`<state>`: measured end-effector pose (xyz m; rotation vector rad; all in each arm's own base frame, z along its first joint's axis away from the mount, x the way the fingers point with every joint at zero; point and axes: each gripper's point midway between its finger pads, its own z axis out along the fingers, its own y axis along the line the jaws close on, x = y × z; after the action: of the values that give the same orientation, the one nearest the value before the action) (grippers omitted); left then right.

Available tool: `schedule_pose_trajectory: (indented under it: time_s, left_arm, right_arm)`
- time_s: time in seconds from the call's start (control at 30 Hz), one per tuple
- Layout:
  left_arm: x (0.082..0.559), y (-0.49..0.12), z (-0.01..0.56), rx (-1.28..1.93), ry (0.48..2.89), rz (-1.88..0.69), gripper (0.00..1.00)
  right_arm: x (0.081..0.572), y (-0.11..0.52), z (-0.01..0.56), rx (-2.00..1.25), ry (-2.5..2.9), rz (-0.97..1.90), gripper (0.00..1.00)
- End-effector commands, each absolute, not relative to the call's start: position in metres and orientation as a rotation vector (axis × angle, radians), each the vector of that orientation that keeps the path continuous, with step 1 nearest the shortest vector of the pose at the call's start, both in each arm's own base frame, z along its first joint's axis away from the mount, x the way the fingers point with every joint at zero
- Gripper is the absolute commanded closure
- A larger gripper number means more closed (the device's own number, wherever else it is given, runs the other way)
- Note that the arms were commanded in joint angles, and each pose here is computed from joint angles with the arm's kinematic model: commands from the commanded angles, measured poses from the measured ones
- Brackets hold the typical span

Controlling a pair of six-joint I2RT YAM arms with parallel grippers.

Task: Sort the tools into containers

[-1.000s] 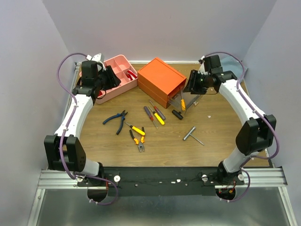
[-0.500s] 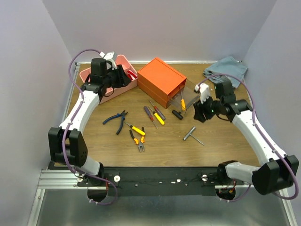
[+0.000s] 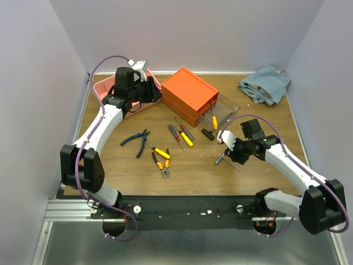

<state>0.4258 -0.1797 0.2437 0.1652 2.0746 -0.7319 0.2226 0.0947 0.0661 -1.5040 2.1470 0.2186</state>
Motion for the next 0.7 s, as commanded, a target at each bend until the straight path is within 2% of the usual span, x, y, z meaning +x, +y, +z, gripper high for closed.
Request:
schedule_pose_trajectory:
  time_s: [0.0,0.67]
  left_arm:
    - [0.418,-0.173,0.249,0.176,2.055,-0.696,0.46]
    - [0.406,-0.165,0.240,0.176,2.061,-0.650,0.46]
  right_arm:
    - [0.229,0.104,0.047,-1.597,2.128,0.191,0.53]
    - [0.202,0.123,0.005,-1.761,2.182,0.317,0.56]
